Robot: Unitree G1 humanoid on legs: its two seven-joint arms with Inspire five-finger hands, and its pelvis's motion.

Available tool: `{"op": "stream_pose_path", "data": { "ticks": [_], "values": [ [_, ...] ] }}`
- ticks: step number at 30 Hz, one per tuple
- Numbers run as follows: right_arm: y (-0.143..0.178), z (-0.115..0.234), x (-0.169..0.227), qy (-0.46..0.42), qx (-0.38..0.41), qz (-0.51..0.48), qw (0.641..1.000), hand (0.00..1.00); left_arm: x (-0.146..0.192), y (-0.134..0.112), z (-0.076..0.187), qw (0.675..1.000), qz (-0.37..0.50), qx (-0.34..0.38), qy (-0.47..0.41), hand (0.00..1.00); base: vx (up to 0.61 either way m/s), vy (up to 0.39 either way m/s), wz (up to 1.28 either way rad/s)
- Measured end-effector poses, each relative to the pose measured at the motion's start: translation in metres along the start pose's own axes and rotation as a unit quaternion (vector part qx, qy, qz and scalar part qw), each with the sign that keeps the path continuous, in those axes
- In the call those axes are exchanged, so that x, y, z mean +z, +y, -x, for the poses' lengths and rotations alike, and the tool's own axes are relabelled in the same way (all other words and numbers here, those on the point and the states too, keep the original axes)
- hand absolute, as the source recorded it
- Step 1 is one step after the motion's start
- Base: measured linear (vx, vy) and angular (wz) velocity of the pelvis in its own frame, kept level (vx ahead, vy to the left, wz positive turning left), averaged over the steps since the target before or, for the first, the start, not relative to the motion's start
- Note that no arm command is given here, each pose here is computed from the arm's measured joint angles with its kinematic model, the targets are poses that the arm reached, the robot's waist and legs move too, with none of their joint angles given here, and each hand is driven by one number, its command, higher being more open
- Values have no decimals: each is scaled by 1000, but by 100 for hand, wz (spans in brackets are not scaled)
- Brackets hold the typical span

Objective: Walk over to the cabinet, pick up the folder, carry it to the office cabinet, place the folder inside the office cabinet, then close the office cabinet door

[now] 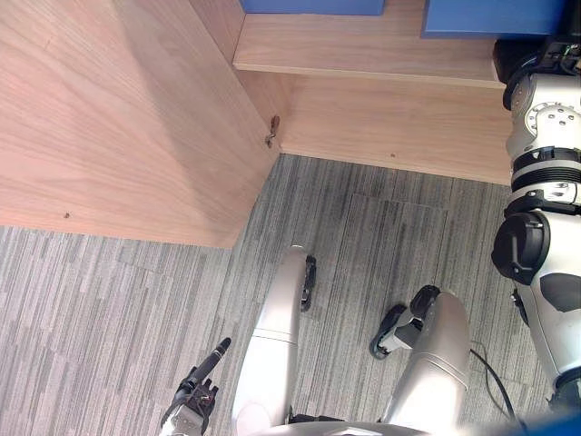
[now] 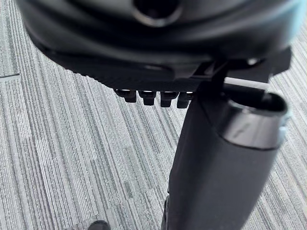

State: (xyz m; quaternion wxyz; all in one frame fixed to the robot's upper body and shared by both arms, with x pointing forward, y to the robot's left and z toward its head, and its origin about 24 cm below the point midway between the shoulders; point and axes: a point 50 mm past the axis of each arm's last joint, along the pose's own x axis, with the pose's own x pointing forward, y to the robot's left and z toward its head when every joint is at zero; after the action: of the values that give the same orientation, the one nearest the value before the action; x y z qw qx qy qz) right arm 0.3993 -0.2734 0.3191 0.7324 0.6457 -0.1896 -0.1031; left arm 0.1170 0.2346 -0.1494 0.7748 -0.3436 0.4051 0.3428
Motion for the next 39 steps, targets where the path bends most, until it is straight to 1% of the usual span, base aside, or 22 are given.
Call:
{"op": "stream_pose_path", "data": {
  "ticks": [6, 9, 14, 16, 18, 21, 22, 23, 24, 25, 26, 27, 29, 30, 32, 34, 36, 37, 38, 39],
  "values": [
    [2, 0, 7, -8, 3, 3, 1000, 100, 0, 2, 0, 1000, 14, 1, -1, 100, 20, -72, 0],
    [2, -1, 13, -7, 0, 12, 1000, 100, 7, 2, 1, 1000, 13, -2, -15, 100, 29, -71, 4],
    [-3, -2, 9, 8, 0, 41, 999, 100, 17, 11, 2, 1000, 9, 4, -28, 100, 48, -98, 4],
    [-1, -2, 7, 13, 17, 75, 997, 100, 21, 19, 4, 999, 5, 7, -38, 100, 74, -98, 2],
    [-1, -2, 6, 14, 22, 90, 996, 100, 23, 21, 5, 999, 3, 8, -41, 100, 58, -59, 2],
    [-9, -2, 2, 27, 26, 147, 988, 100, 28, 25, 6, 999, -1, 7, -47, 100, 86, -79, 1],
    [-13, -2, -3, 40, 31, 213, 976, 100, 32, 26, 6, 999, -3, 2, -52, 100, 52, -49, -6],
    [-14, -2, -5, 45, 36, 246, 968, 100, 33, 26, 6, 998, -3, 2, -55, 100, 68, -65, -10],
    [-16, -2, -10, 59, 50, 333, 940, 100, 37, 28, 7, 998, 2, -1, -63, 100, 42, -38, -8],
    [-18, -2, -11, 65, 56, 374, 924, 100, 40, 29, 7, 998, 2, -3, -66, 100, 52, -45, -5],
    [-25, -2, -10, 82, 65, 463, 880, 100, 46, 30, 8, 997, -7, -8, -74, 100, 37, -32, 2],
    [-35, -2, -8, 98, 62, 510, 852, 100, 52, 31, 8, 997, -10, -11, -81, 100, 42, -40, 2],
    [-71, 1, -5, 152, 46, 616, 771, 100, 65, 39, 11, 995, -20, -9, -98, 100, 41, -49, 2],
    [-74, 2, -3, 151, 59, 635, 756, 100, 68, 41, 12, 994, -24, -8, -102, 100, 25, -36, 0],
    [-76, 2, 8, 162, 69, 682, 709, 100, 77, 47, 14, 993, -35, -3, -112, 100, 0, 0, 0],
    [-84, 3, 13, 166, 71, 703, 688, 100, 81, 51, 15, 992, -40, -3, -116, 100, 0, 0, 0],
    [-89, 5, 16, 170, 76, 713, 676, 100, 81, 53, 16, 992, -41, -5, -115, 100, 38, -23, 1],
    [-91, 6, 17, 172, 84, 731, 654, 100, 80, 53, 16, 993, -42, -7, -114, 100, 44, -21, 1],
    [-93, 6, 17, 174, 88, 739, 645, 100, 80, 53, 16, 993, -42, -8, -114, 100, 45, -23, 0],
    [-97, 8, 17, 176, 93, 752, 628, 100, 80, 53, 16, 993, -44, -10, -113, 100, 50, -33, -1]
  ]
}}
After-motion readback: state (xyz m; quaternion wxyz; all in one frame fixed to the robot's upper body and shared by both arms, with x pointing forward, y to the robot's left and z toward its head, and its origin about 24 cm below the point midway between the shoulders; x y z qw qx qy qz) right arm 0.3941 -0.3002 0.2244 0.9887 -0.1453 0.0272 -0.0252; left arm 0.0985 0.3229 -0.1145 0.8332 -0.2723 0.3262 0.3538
